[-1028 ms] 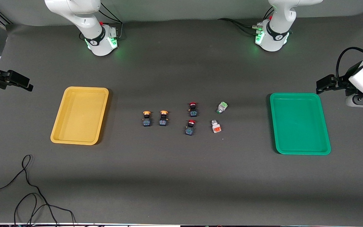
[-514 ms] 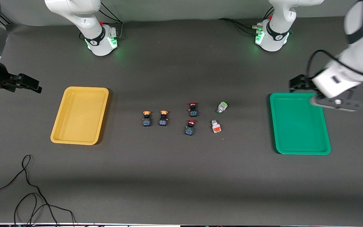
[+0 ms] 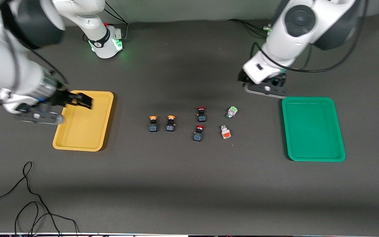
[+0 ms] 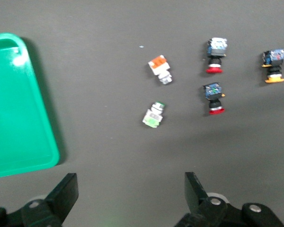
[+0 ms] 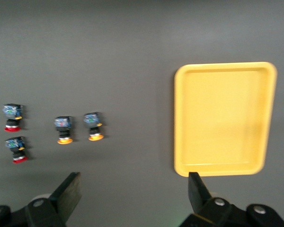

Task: Place green and yellow buttons in trays
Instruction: 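Reach the right gripper to a yellow button while the left reaches green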

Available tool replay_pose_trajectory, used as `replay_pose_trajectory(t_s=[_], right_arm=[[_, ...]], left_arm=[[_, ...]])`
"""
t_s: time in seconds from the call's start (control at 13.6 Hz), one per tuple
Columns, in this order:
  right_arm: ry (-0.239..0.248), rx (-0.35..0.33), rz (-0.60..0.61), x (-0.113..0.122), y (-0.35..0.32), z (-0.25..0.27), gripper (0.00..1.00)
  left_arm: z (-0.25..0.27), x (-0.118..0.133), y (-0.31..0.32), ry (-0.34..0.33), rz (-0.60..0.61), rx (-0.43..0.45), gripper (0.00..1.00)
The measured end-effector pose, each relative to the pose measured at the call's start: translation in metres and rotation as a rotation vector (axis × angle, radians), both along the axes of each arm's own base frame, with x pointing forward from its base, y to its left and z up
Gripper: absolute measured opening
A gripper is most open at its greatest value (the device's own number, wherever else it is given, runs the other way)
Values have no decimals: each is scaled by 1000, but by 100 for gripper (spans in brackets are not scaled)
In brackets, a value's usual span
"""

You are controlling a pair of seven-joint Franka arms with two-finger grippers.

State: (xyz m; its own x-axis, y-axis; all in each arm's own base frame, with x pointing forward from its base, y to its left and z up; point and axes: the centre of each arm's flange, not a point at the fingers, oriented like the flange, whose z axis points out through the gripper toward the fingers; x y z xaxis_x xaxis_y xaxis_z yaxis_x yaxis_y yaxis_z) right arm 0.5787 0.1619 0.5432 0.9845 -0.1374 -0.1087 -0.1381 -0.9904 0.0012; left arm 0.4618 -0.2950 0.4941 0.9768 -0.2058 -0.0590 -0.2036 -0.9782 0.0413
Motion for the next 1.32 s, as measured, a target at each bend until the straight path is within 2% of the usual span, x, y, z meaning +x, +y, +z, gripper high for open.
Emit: replay_pose_trajectory(t_s=[0.29,0.51,0.73,0.95,1.32], right_arm=[[36,10,-21,16,59,-75,100],[88,5,18,9,83,-152,100],[71,33,42,-17,98,-229,100],[57,56,57,-41,104,-278,100],[38,36,150,-54,122,-333,100]], left_arm=[[-37,-24,-26,-17,-14,-4,100],[-74,-29,-23,-49,-12,-14,100],[-135,-40,-19,-70,-20,-19,100],[-193,-40,-25,-74,-50,-5,100],[-269,-34,-27,-70,-53,-7,100]])
